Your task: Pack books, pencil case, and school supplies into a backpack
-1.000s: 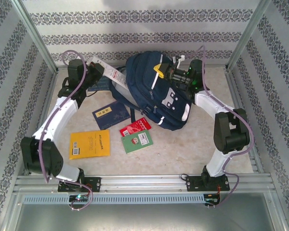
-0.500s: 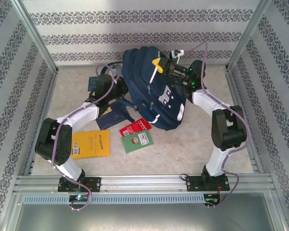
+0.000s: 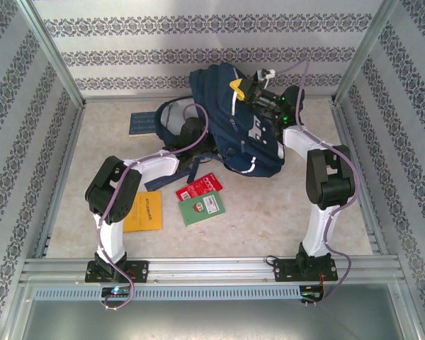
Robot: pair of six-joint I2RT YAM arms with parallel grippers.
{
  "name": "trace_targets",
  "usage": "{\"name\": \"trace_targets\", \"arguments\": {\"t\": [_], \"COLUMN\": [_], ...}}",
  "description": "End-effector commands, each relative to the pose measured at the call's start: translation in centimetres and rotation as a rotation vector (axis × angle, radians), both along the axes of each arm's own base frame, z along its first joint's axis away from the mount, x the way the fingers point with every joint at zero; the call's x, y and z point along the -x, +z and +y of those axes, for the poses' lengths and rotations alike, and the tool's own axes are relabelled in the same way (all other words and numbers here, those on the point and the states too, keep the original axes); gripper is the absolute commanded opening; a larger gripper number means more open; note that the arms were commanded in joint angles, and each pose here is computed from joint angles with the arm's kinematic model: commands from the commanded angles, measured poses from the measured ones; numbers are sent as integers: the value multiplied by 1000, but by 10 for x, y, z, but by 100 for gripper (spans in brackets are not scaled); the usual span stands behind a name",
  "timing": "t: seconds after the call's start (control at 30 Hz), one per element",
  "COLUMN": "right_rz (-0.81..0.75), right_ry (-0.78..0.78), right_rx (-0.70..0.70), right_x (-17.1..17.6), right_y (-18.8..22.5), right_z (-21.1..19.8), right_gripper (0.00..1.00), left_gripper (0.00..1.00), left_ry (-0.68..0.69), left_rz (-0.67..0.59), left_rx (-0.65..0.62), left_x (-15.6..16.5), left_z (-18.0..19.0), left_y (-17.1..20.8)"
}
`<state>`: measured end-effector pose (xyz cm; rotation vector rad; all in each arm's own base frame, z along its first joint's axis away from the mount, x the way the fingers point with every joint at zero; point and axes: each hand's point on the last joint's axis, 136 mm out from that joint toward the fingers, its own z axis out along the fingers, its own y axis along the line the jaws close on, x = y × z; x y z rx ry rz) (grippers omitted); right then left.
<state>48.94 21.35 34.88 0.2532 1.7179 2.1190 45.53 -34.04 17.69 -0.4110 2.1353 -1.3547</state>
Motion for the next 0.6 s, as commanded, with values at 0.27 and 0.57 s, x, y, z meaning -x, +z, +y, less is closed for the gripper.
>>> {"name": "trace_targets", "arguments": {"t": [0.27,0.57], "right_rz": [-369,-313], "right_ry": [-317,-363], "right_rx": [186,360], "right_x": [18,23], "right_y": [72,26], "right_z": [-69,-79], "right_gripper": [0,0], "left_gripper": [89,100], "left_ry": [-50,-119], "left_rz": [-155,-139], "left_rx": [-182,-352], "left_x": [28,75], "left_z": [38,81], "left_y": [91,87]}}
